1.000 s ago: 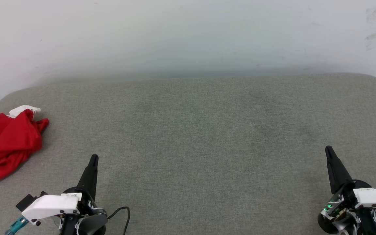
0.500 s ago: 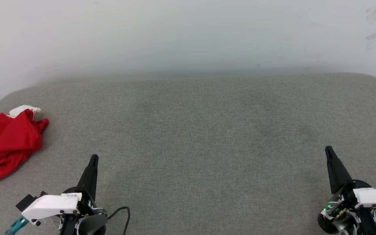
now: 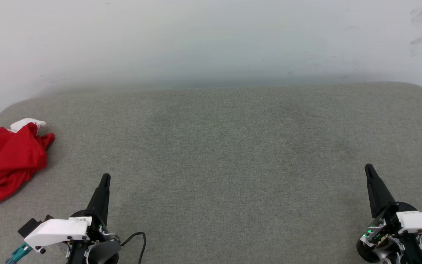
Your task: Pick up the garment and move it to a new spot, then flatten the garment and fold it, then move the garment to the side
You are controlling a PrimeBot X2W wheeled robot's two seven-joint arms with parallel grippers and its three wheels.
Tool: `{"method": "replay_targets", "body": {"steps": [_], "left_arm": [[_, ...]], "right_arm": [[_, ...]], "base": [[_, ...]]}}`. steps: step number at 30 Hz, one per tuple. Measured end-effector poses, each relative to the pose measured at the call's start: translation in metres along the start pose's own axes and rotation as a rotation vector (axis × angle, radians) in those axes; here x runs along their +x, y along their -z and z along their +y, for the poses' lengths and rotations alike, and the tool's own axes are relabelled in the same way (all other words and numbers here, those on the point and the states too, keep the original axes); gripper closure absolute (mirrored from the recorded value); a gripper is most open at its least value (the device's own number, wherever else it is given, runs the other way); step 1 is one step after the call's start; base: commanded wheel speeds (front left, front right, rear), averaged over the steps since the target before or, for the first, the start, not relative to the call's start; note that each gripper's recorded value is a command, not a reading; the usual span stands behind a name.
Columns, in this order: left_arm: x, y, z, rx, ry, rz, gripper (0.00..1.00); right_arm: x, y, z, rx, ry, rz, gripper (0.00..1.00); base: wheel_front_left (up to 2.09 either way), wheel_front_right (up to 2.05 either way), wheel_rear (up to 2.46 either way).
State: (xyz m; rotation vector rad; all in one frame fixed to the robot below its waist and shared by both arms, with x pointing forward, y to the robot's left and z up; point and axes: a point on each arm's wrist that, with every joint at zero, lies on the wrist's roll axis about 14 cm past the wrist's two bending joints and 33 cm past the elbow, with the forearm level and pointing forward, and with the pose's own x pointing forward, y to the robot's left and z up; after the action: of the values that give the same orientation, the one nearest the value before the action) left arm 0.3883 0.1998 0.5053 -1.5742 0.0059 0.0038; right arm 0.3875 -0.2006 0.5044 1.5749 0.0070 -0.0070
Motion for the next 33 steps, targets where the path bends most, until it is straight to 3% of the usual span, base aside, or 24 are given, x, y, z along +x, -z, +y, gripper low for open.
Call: {"method": "replay_targets", "body": {"steps": [4, 5, 11, 20, 33], "left_arm": [[0.000, 0.000, 0.000, 0.000, 0.000, 0.000, 1.00], [0.000, 0.000, 0.000, 0.000, -0.001, 0.000, 0.00], [-0.014, 0.001, 0.030, -0.008, -0.088, -0.005, 0.00], [-0.015, -0.006, 0.023, 0.054, -0.070, -0.044, 0.00], [-0.010, -0.013, -0.002, 0.333, -0.042, -0.085, 0.00]], "right_arm": [[0.000, 0.000, 0.000, 0.000, 0.000, 0.000, 1.00], [0.000, 0.000, 0.000, 0.000, 0.001, 0.001, 0.00], [-0.015, -0.002, -0.031, 0.006, 0.092, -0.010, 0.00], [-0.016, -0.006, -0.030, -0.055, 0.092, -0.041, 0.00], [-0.013, -0.009, -0.004, -0.324, 0.021, -0.065, 0.00]], "base": [[0.00, 0.00, 0.00], [0.00, 0.00, 0.00], [0.00, 0.00, 0.00], [0.00, 0.00, 0.00], [0.00, 0.00, 0.00]]}}
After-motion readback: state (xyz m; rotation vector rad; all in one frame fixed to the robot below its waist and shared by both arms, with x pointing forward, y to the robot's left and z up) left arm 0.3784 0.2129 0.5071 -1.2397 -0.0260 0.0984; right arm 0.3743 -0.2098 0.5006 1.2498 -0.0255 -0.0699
